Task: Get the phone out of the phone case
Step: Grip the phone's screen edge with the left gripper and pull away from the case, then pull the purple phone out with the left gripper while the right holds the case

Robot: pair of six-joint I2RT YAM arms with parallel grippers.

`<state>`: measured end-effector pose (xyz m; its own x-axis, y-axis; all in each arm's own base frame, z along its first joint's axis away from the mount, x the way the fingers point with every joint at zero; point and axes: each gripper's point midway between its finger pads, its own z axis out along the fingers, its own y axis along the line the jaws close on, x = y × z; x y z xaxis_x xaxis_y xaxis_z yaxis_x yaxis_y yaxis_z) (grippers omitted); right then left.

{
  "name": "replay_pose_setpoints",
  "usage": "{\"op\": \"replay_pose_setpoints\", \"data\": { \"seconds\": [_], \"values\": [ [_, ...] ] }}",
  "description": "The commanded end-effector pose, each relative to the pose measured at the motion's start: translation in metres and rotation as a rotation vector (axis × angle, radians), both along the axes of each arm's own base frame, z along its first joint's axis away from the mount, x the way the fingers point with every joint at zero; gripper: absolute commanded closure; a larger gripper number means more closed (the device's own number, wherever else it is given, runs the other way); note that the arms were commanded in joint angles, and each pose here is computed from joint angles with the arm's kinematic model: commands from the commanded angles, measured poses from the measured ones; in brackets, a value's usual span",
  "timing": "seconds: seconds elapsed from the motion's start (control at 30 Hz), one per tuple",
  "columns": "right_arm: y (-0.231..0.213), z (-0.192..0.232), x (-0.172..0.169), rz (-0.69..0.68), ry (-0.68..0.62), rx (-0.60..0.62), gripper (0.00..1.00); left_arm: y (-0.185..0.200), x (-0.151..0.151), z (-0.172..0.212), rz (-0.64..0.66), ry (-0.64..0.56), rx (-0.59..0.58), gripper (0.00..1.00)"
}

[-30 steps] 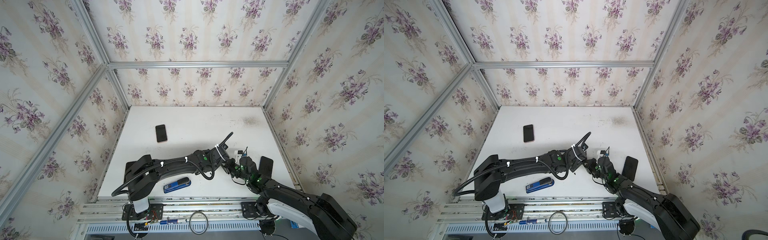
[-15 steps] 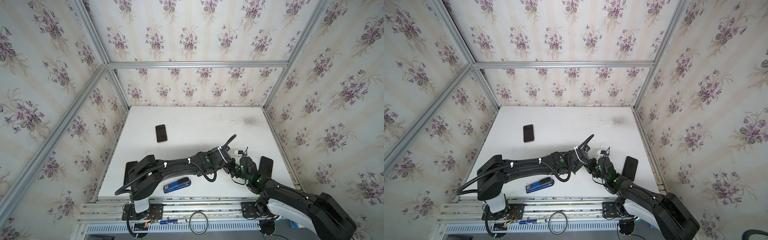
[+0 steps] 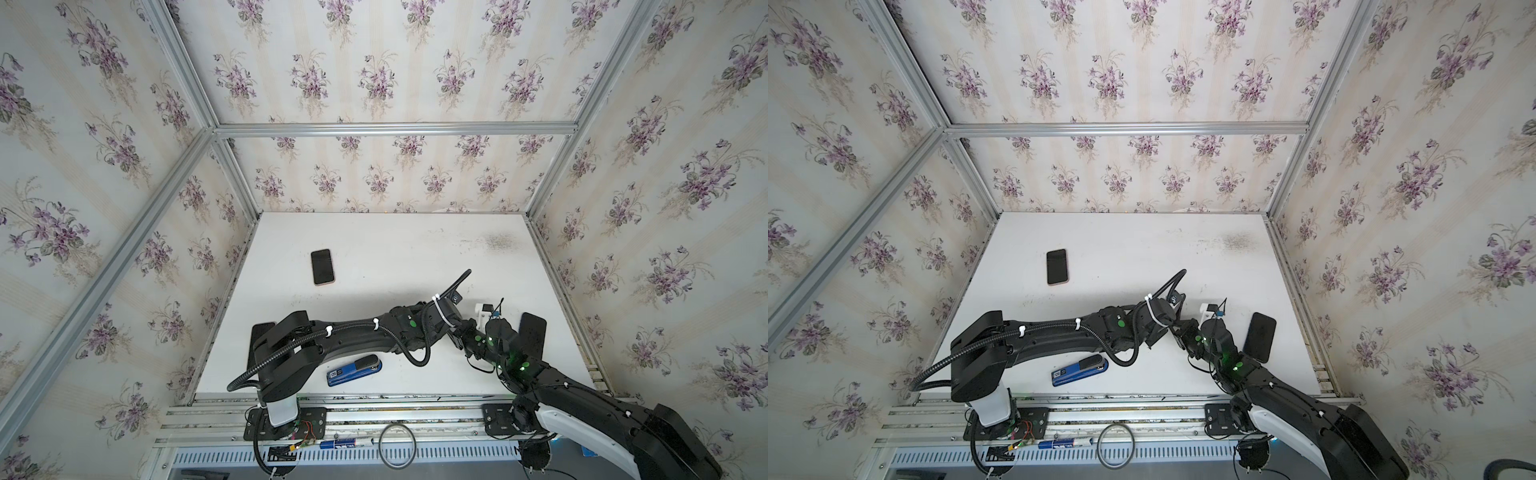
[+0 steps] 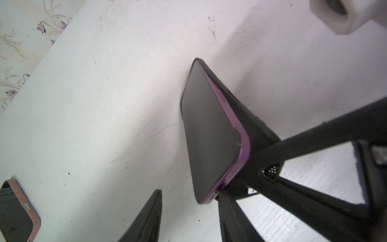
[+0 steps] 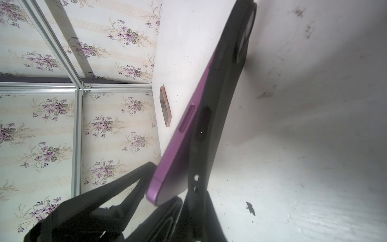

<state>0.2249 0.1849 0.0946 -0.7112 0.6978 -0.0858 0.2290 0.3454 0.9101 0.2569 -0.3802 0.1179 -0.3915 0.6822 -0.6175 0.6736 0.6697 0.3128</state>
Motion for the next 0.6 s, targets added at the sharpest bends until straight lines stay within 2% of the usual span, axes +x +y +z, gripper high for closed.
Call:
{"op": "replay_pose_setpoints", "data": {
  "seconds": [0.0,0.57],
  "values": [
    [0.011,0.012,-0.007,0.059,-0.003,0.06,1.0,-0.005,0.008,0.013,0.005,-0.059,-0.037,0.53],
    [0.013,0.004,-0.011,0.062,0.059,0.089,1.0,-0.027,-0.006,0.005,-0.099,-0.004,-0.07,0.49]
  ]
}}
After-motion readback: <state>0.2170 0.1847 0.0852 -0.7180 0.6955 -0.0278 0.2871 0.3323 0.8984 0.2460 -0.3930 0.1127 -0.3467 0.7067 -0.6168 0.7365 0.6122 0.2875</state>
